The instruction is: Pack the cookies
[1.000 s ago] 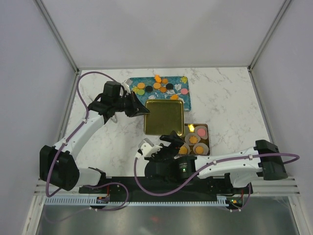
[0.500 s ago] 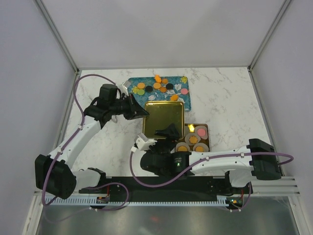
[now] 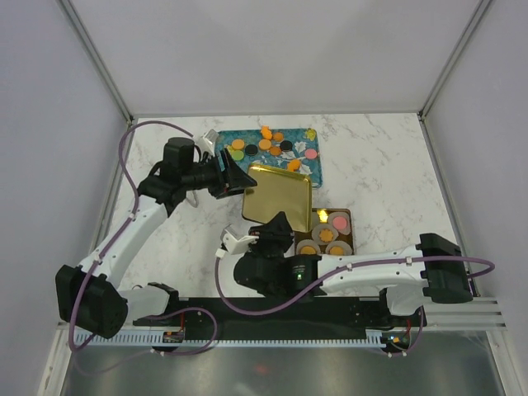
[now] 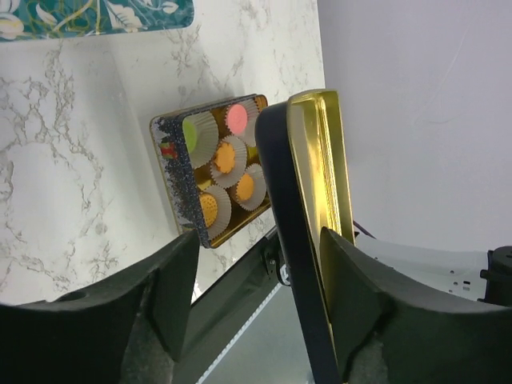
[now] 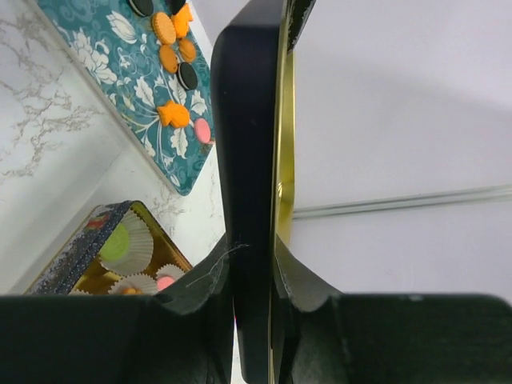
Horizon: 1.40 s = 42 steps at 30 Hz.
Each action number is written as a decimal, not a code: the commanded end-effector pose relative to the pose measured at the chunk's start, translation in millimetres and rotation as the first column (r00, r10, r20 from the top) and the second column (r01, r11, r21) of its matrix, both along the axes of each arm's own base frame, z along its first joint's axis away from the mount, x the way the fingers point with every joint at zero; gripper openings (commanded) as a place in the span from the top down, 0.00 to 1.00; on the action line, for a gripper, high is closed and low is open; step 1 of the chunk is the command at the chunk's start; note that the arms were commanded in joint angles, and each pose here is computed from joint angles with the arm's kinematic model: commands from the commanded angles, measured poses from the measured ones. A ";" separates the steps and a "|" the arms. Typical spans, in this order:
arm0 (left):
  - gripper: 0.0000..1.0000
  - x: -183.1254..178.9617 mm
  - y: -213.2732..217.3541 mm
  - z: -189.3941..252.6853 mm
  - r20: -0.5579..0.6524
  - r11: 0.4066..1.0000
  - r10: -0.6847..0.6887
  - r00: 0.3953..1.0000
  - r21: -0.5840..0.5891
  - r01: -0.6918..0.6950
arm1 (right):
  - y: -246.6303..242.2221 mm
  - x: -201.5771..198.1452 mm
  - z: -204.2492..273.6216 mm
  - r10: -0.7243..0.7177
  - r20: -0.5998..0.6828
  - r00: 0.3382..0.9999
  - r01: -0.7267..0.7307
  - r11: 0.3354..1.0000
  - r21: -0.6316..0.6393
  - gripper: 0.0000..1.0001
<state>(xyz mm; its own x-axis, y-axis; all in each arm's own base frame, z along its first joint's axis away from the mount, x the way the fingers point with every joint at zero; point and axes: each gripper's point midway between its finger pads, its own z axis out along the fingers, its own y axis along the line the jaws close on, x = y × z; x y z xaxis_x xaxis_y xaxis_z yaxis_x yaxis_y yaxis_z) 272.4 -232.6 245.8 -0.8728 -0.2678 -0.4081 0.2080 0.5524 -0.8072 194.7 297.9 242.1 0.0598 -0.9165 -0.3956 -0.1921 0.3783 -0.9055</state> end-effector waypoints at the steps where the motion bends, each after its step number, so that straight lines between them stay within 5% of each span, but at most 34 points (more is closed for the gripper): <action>1: 0.30 1.2 1.4 29.3 0.082 1.000 -0.002 0.997 0.000 0.002 | -12.6 2.0 53.9 -0.102 0.061 0.993 0.089 0.977 0.194 0.89; 5: 0.16 27.0 19.6 66.2 0.195 0.995 0.094 0.976 0.008 -0.098 | -13.3 -1.4 55.7 -0.028 -0.050 0.998 0.040 0.962 0.269 0.92; 6: 0.15 32.5 24.6 72.5 0.211 0.993 0.114 0.971 0.004 -0.117 | -8.6 -1.9 61.3 -0.011 -0.103 0.995 0.050 0.921 0.387 0.92; 9: 0.12 47.4 43.4 97.1 0.287 0.983 0.182 0.941 -0.017 -0.184 | -15.0 2.2 64.3 0.075 -0.247 0.966 0.056 0.875 0.481 0.95; 13: 0.12 52.5 51.0 110.6 0.357 0.976 0.213 0.910 -0.036 -0.214 | -33.2 21.8 83.9 0.229 -0.390 0.892 0.143 0.675 0.724 0.95; 21: 0.11 35.2 28.0 82.7 0.399 0.979 0.145 0.905 -0.193 -0.072 | -61.4 57.0 80.9 0.496 -0.510 0.703 0.350 0.382 0.855 0.97; 25: 0.11 14.3 -5.8 50.7 0.390 0.979 0.028 0.920 -0.196 0.053 | -57.1 54.8 92.9 0.719 -0.409 0.562 0.400 0.196 0.895 0.98; 31: 0.10 7.9 -31.4 15.8 0.339 0.966 -0.045 0.940 -0.223 0.127 | -67.2 59.2 107.2 0.846 -0.218 0.487 0.508 -0.071 0.859 0.99; 37: 0.09 10.0 -45.4 3.0 0.338 0.952 -0.103 0.936 -0.240 0.192 | -72.1 47.9 112.3 0.901 -0.088 0.426 0.578 -0.196 0.792 0.99; 42: 0.09 12.5 -52.0 6.0 0.357 0.932 -0.122 0.926 -0.278 0.231 | -73.9 42.3 103.4 0.910 -0.075 0.408 0.610 -0.211 0.764 0.98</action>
